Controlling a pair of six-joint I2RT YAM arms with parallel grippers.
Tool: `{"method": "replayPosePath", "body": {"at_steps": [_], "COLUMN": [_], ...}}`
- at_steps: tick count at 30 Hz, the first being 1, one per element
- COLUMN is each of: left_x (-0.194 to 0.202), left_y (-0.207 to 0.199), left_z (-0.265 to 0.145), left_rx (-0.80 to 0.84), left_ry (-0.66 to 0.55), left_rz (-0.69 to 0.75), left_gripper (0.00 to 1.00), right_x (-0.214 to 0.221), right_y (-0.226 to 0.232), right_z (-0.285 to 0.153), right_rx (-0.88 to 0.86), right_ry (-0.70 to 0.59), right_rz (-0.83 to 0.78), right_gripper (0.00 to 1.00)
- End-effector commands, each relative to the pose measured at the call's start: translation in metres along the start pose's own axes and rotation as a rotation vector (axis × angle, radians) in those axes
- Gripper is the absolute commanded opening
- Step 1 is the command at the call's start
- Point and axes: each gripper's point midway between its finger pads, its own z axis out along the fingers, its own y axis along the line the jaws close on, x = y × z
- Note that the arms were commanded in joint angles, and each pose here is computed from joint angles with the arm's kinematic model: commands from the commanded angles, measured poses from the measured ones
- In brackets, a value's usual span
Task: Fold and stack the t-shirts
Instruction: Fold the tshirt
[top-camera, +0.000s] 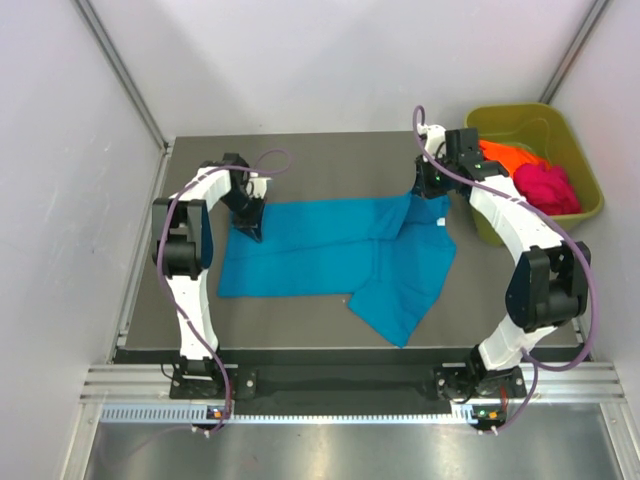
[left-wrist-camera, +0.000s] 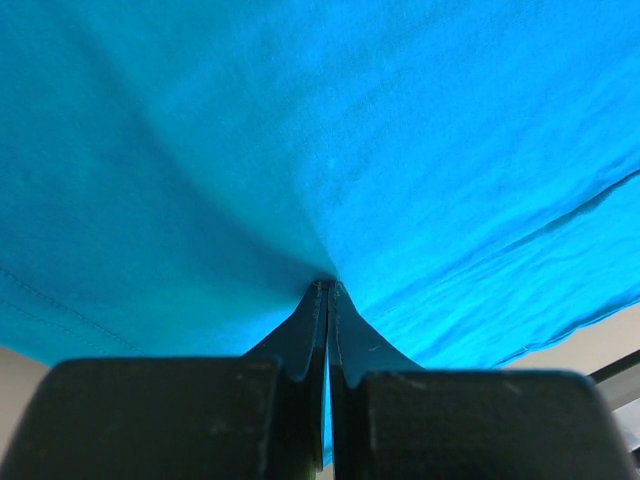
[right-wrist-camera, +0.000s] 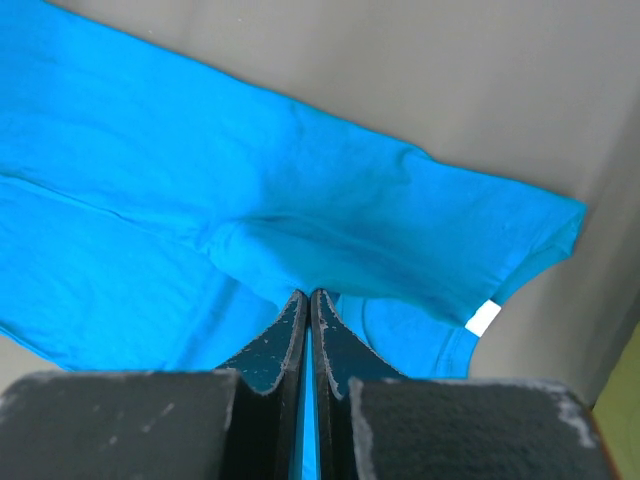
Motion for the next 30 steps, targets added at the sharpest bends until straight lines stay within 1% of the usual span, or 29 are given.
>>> {"method": "replayPosePath", "body": {"at_steps": [1, 11, 12, 13, 14, 15, 17, 19, 21, 22, 23, 24, 25, 27, 28, 30], "left_x": [-0.002, -0.004, -0.003, -0.003, -0.003, -0.003, -0.004, -0.005, -0.006, -0.006, -0.007, -0.008, -0.008, -0.009, -0.009, -0.009], "left_y": [0.001, 0.001, 0.001, 0.001, 0.000, 0.000, -0.001, -0.003, -0.003, -0.003, -0.004, -0.004, -0.004, -0.005, -0.005, -0.006], "left_z": [-0.003, -0.003, -0.003, -0.004, -0.004, -0.005, -0.008, -0.012, -0.013, -0.014, -0.015, -0.015, -0.015, -0.015, -0.015, -0.016], "left_rx": [-0.001, -0.001, -0.002, -0.004, -0.002, -0.001, -0.002, -0.003, -0.006, -0.006, -0.004, -0.003, -0.004, -0.004, -0.003, -0.007], "left_ry": [0.010, 0.013, 0.014, 0.014, 0.013, 0.010, 0.002, -0.010, -0.018, -0.019, -0.024, -0.027, -0.029, -0.031, -0.029, -0.030], "left_rz": [0.002, -0.008, -0.010, -0.011, -0.011, -0.013, -0.013, -0.011, -0.007, -0.011, -0.011, -0.010, -0.011, -0.009, -0.009, -0.004], "left_gripper": [0.00, 0.00, 0.00, 0.00, 0.00, 0.00, 0.00, 0.00, 0.00, 0.00, 0.00, 0.00, 0.00, 0.00, 0.00, 0.00], "right_x": [-0.024, -0.016, -0.015, -0.016, -0.019, -0.026, -0.040, -0.051, -0.047, -0.043, -0.029, -0.022, -0.009, 0.011, 0.020, 0.035], "right_y": [0.007, -0.004, -0.006, -0.011, -0.014, -0.018, -0.031, -0.030, -0.017, -0.002, 0.007, 0.013, 0.023, 0.033, 0.042, 0.050], "right_z": [-0.008, 0.009, 0.010, 0.010, 0.009, 0.004, -0.010, -0.027, -0.033, -0.034, -0.032, -0.030, -0.023, -0.012, -0.005, 0.006], "right_rx": [-0.007, 0.025, 0.034, 0.065, 0.085, 0.111, 0.193, 0.211, 0.161, 0.087, 0.034, -0.005, -0.069, -0.134, -0.195, -0.247], "right_ry": [-0.072, -0.047, -0.044, -0.044, -0.049, -0.067, -0.106, -0.142, -0.119, -0.108, -0.056, -0.034, 0.014, 0.066, 0.090, 0.131], "right_rz": [-0.017, -0.006, -0.005, -0.005, -0.007, -0.015, -0.051, -0.097, -0.172, -0.191, -0.197, -0.180, -0.112, -0.030, 0.017, 0.149], "right_gripper": [0.00, 0.00, 0.11, 0.25, 0.37, 0.53, 0.61, 0.62, 0.61, 0.60, 0.58, 0.54, 0.52, 0.51, 0.51, 0.48]}}
